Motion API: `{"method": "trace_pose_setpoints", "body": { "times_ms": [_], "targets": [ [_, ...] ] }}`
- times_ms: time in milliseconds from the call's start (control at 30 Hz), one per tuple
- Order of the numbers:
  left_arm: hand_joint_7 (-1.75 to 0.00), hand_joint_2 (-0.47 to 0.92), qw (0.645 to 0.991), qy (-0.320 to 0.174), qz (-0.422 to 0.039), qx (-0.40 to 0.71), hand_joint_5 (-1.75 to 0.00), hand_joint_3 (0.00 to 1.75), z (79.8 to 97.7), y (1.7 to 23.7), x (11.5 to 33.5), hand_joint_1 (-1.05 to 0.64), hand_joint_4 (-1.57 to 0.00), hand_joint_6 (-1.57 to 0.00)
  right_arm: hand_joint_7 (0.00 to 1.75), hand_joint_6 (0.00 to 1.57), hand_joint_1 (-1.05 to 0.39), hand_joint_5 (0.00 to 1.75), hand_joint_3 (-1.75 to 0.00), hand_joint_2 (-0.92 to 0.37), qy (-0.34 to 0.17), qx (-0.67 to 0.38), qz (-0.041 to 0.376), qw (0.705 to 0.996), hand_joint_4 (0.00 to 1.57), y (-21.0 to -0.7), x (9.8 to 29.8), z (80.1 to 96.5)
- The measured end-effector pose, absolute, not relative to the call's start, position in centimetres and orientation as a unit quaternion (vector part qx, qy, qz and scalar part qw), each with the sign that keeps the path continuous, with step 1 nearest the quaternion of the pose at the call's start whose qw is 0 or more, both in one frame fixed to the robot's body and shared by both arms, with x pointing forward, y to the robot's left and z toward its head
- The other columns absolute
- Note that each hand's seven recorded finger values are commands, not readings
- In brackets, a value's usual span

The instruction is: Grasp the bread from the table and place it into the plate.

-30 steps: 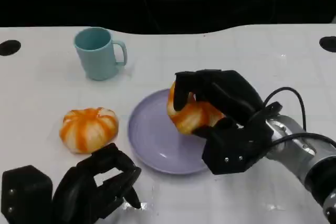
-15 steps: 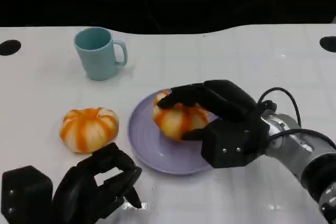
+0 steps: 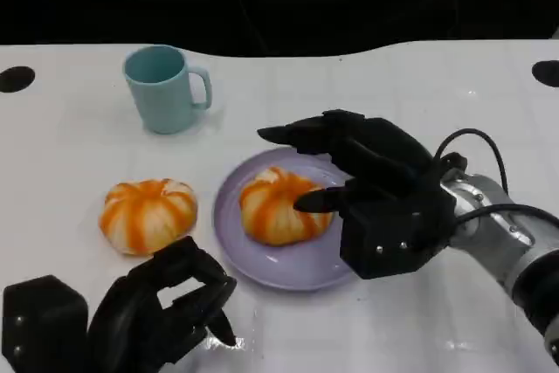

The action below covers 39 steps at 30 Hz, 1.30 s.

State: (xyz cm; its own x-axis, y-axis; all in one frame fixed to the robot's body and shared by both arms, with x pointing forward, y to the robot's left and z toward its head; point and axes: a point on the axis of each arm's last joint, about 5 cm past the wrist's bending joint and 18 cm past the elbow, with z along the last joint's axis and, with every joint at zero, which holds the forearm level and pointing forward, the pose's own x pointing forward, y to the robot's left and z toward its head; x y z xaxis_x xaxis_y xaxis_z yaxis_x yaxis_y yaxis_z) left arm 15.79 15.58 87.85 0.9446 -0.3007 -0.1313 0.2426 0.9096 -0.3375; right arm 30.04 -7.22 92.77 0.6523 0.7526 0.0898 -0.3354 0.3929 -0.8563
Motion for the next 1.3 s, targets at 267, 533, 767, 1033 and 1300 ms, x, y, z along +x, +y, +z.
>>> {"method": "trace_pose_setpoints", "body": {
  "times_ms": [267, 533, 767, 1033, 1300],
  "targets": [
    [-1.57, 0.92, 0.973, 0.093, -0.139, -0.16, -1.75, 0.21, 87.9, 15.5, 15.8, -0.56, -0.74, -0.63, 0.04, 0.37, -0.61, 0.39, -0.21, -0.92, -0.242, -0.432, 0.334, 0.802, 0.19, -9.0, 29.4, 93.1],
    [-1.58, 0.92, 0.973, 0.093, -0.139, -0.16, -1.75, 0.22, 87.9, 15.5, 15.8, -0.55, -0.74, -0.62, 0.07, 0.46, -0.53, 0.45, -0.12, -0.92, -0.245, -0.413, 0.32, 0.816, 0.3, -11.8, 28.2, 93.5],
    [-1.58, 0.92, 0.973, 0.093, -0.139, -0.16, -1.75, 0.2, 87.9, 15.5, 15.8, -0.56, -0.74, -0.62, 0.13, 0.67, -0.32, 0.58, -0.01, -0.89, -0.246, -0.4, 0.312, 0.826, 0.52, -14.7, 26.5, 93.2],
    [-1.58, 0.92, 0.973, 0.092, -0.139, -0.162, -1.75, 0.2, 87.9, 15.5, 15.8, -0.57, -0.73, -0.62, 0.16, 0.97, -0.22, 0.9, -0.02, -0.91, -0.238, -0.391, 0.306, 0.835, 0.68, -17.2, 24.7, 92.8],
    [-1.58, 0.92, 0.973, 0.092, -0.139, -0.161, -1.75, 0.21, 87.9, 15.6, 15.7, -0.56, -0.72, -0.61, 0.25, 1.17, -0.17, 1.38, -0.05, -0.91, -0.227, -0.401, 0.307, 0.833, 0.85, -18.4, 23.0, 93.1]
  ]
}}
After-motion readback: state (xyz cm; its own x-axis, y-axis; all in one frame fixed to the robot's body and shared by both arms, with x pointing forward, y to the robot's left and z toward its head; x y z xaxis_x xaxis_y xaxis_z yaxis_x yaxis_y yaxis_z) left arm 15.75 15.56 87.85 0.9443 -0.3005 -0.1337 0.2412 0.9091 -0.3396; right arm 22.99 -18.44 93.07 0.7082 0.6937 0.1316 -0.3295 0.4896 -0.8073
